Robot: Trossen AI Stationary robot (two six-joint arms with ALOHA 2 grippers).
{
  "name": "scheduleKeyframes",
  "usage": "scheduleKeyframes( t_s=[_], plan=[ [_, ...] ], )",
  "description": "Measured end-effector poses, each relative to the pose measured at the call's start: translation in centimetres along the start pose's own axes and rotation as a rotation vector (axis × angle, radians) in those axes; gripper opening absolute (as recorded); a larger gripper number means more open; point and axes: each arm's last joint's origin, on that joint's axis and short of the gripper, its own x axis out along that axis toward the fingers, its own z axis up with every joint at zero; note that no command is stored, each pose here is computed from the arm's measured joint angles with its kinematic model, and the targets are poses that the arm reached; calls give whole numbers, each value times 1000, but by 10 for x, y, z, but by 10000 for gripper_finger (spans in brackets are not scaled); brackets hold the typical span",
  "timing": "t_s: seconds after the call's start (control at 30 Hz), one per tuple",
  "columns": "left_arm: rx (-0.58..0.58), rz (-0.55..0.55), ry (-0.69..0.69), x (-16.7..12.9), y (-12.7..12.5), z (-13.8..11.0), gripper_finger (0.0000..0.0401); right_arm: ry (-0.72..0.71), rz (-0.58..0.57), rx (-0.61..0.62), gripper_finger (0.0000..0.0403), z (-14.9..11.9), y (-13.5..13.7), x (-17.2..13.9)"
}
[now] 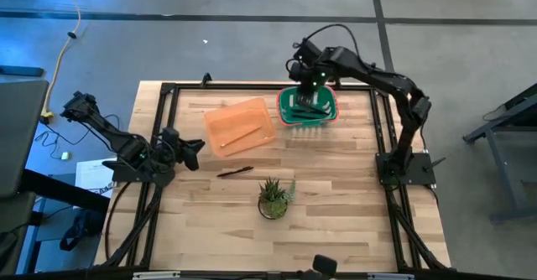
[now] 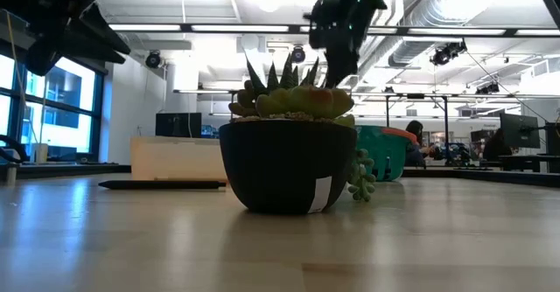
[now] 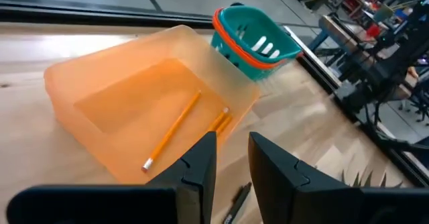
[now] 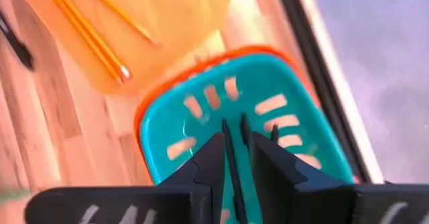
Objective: Sort pens & pencils
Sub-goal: Put the black pen into the green basket
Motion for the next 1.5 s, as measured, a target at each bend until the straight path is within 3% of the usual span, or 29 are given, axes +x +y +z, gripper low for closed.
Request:
scheduleKeyframes(
  t_s=[0.3,0.8,0.93,1.27,1.5],
  plan=[
    [90,-61,79,3,-14,-7,76,-133,3,26,62,1,25,-48],
    [163,-141,177,3,-23,-11,76,-479,100,-17,62,-5,92,-135],
    [163,-145,170,3,-23,-10,76,-514,137,-33,62,-10,108,-147],
    [162,-148,177,3,-24,-11,76,-571,94,-69,62,-21,142,-167],
    [158,-147,178,3,-24,-10,76,-741,141,-86,62,-44,156,-172]
  ],
)
